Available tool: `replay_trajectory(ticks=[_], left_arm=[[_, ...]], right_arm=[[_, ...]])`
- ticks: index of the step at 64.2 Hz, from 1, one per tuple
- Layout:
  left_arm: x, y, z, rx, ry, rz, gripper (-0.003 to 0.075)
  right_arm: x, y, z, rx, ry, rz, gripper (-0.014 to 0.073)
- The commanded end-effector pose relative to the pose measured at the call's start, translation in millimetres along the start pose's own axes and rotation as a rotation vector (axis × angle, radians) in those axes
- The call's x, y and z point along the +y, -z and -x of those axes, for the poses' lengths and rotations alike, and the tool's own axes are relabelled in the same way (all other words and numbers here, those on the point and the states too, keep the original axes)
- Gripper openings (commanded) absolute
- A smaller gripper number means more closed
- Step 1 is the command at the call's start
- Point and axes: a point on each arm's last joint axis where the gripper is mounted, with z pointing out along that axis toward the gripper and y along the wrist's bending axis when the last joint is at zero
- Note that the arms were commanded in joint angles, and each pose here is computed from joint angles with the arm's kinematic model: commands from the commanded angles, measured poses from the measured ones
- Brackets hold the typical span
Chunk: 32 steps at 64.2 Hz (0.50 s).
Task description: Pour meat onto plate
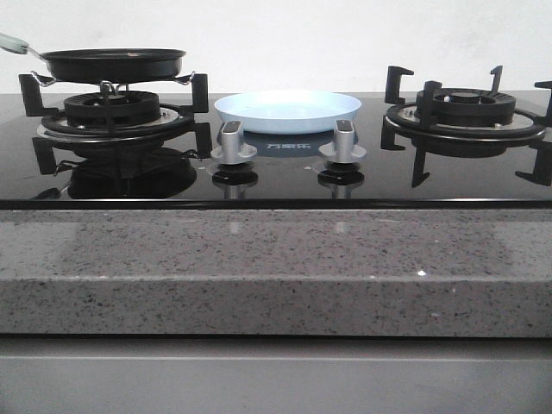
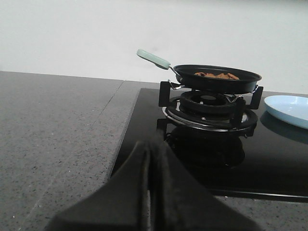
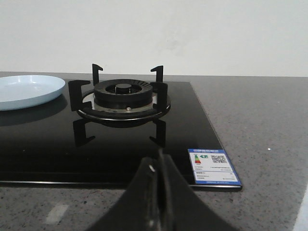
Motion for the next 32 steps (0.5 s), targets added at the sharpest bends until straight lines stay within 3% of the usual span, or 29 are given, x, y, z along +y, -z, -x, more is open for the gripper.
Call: replay_trajectory(ticks=[1,32], left_arm=[[-0.9,1.5,7.0,-0.096,0.01,-0.012,-0.002],[-0.9,1.5,7.1,-0.098,0.004,-0.012,-0.002]], right_arm=[[0.3,1.8,9.6,-0.095,0.013,0.0,-0.0069],[0.3,1.9,9.7,-0.097,0.013,0.0,-0.0069]])
